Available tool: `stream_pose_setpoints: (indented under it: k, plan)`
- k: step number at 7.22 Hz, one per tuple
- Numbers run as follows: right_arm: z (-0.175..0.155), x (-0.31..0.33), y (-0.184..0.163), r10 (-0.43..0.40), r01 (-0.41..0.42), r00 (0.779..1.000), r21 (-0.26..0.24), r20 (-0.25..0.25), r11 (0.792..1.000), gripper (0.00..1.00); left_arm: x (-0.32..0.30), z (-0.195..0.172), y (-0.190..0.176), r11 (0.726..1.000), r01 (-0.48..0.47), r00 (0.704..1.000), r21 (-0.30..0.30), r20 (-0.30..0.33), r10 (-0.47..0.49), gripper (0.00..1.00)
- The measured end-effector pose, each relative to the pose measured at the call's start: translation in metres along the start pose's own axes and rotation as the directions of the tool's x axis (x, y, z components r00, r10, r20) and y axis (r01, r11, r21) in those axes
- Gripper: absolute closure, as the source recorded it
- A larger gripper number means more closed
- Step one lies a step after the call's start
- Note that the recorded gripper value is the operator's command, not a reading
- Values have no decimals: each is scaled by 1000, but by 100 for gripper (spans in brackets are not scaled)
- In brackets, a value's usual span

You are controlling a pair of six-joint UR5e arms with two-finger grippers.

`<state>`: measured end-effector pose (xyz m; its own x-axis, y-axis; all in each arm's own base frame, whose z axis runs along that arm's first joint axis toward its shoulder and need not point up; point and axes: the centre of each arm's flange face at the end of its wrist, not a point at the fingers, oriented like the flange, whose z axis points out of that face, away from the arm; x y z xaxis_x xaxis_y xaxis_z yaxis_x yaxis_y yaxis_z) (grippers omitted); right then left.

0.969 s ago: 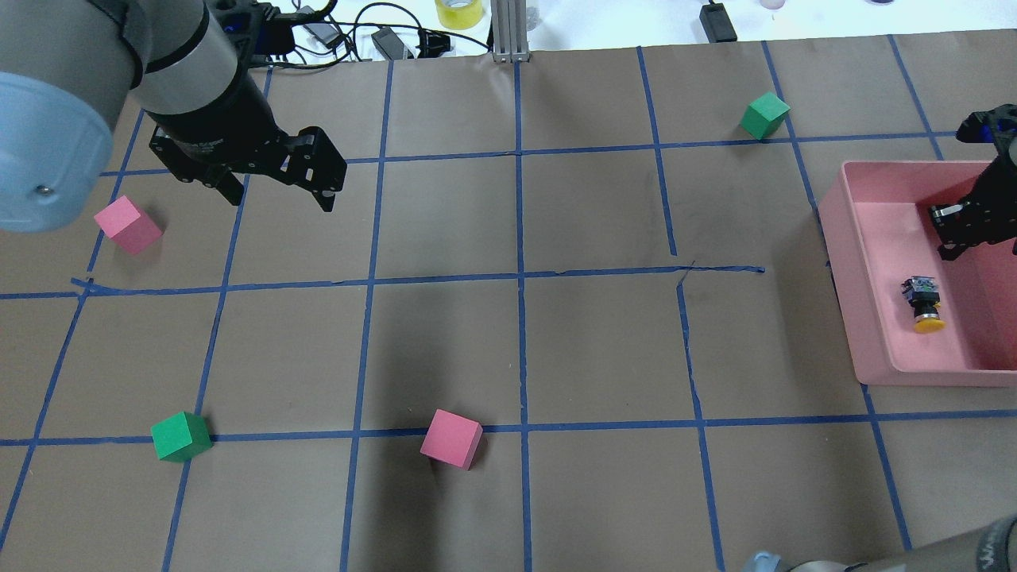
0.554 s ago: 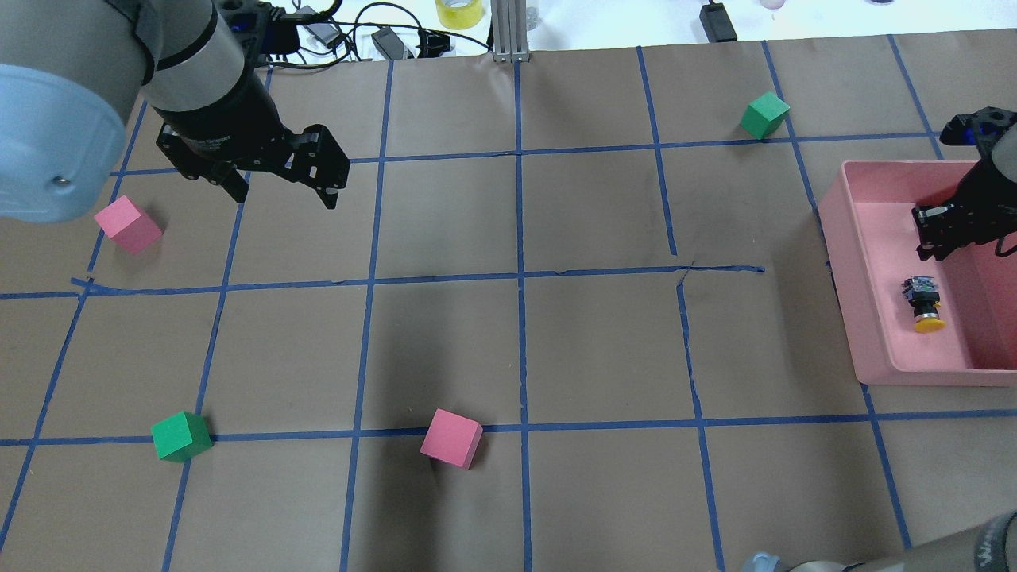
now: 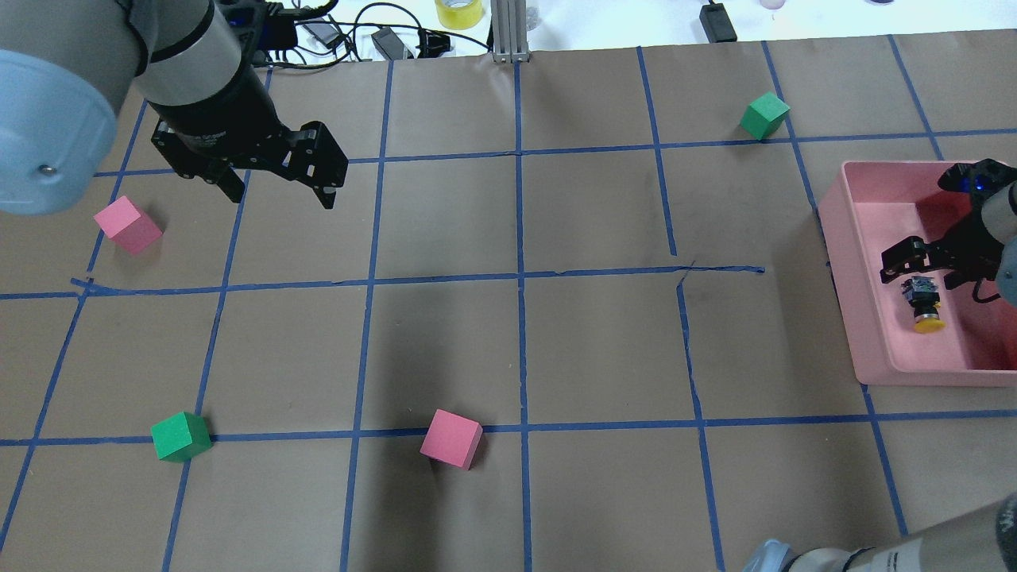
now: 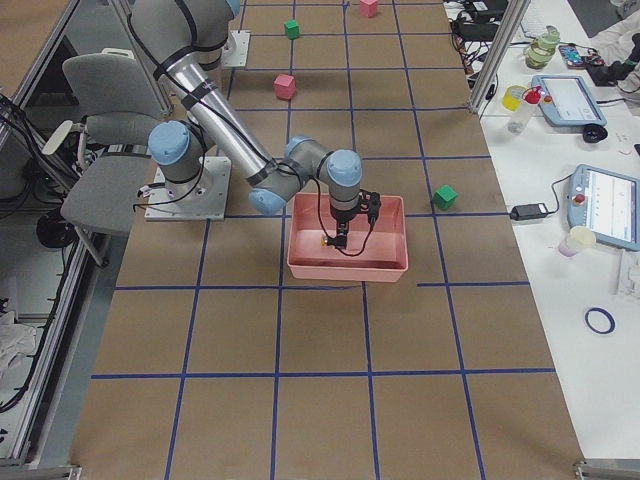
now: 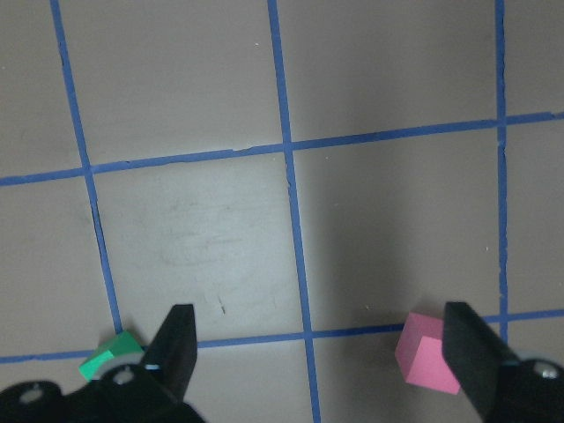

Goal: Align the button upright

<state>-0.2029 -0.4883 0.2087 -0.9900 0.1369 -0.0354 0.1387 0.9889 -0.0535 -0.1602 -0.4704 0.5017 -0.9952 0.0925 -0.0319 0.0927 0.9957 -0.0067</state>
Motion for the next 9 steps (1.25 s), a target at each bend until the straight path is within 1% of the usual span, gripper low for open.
stream_pose_setpoints:
  k: [1, 2, 5, 8, 9]
  plan:
    - [5, 0, 2, 1, -1, 1000, -8, 3, 1000, 0, 2, 4, 6, 999, -1, 1000, -36, -8, 1, 0]
    - [9, 0, 3, 2, -2, 1000, -17, 4, 1000, 0, 3, 8, 8, 999, -9, 1000, -54, -12, 9, 0]
    - [16, 1, 5, -3, 4, 1000, -41, 8, 999, 0, 2, -2, 14, 999, -15, 1000, -29, -10, 15, 0]
    - [25, 3, 7, -53, 54, 998, -61, 17, 997, 0, 2, -8, 18, 1000, -4, 1000, -6, -8, 4, 0]
    - [26, 3, 7, -63, 64, 998, -64, 19, 996, 9, 1, -9, 18, 1000, -4, 1000, -1, -6, 4, 0]
